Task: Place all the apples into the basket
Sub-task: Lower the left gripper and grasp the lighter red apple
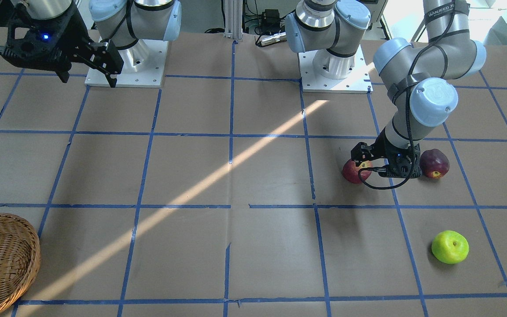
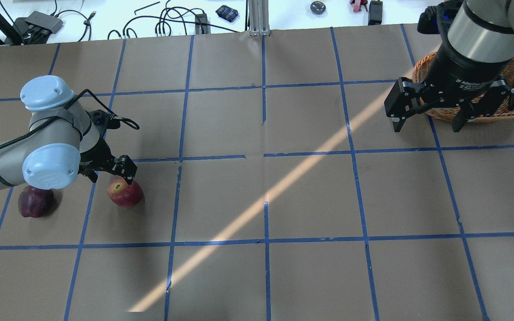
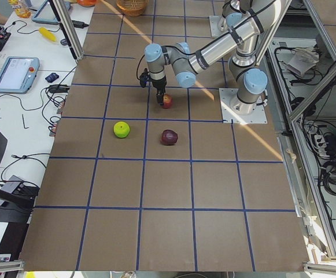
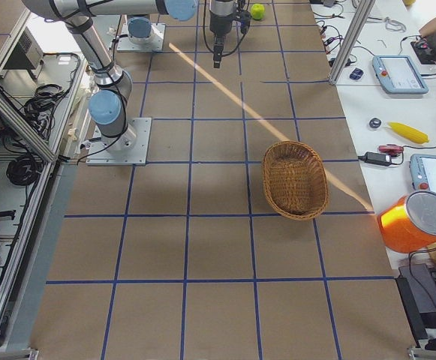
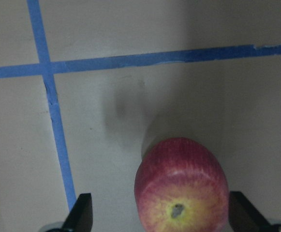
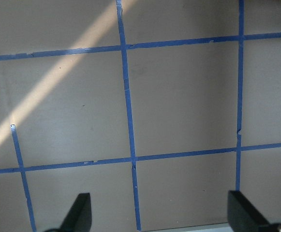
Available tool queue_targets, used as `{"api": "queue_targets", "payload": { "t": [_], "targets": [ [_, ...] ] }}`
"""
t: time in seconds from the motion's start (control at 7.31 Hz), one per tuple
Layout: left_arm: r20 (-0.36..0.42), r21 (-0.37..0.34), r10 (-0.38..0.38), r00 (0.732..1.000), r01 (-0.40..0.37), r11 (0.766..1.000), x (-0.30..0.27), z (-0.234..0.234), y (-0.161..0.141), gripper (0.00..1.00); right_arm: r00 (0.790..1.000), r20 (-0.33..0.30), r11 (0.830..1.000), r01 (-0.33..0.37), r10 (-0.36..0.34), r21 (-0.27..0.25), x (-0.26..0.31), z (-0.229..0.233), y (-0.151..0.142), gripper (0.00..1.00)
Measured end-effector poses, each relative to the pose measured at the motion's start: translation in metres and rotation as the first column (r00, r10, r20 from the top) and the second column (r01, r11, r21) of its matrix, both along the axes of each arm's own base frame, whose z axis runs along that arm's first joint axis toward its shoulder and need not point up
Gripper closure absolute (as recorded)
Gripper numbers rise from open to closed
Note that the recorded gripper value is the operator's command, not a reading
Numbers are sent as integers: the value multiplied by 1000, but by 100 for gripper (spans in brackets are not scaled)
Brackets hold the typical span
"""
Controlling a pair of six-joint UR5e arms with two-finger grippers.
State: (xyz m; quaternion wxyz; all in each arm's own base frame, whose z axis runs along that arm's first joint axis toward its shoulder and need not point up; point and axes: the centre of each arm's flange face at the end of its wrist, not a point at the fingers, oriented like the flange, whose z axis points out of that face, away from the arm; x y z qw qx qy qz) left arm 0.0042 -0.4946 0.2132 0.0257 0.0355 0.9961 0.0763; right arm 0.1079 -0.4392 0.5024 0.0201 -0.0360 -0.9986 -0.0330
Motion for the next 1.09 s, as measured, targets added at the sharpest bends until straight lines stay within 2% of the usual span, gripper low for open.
{"api": "queue_targets", "payload": {
  "t": [0.41, 0.82, 1.09],
  "targets": [
    [-18, 40, -1, 1000, 2, 999, 0, -35, -1, 0, 1000, 0, 1000, 1, -1, 3, 0, 0, 0, 0],
    [-22, 5, -9, 1000, 10, 1000, -5, -19, -4, 0, 1000, 1, 1000, 1, -1, -1, 0, 0, -1, 0],
    [-25, 16, -10, 1000, 11, 1000, -5, -20, 0, 0, 1000, 3, 1000, 1, -1, -3, 0, 0, -2, 0]
  ]
}}
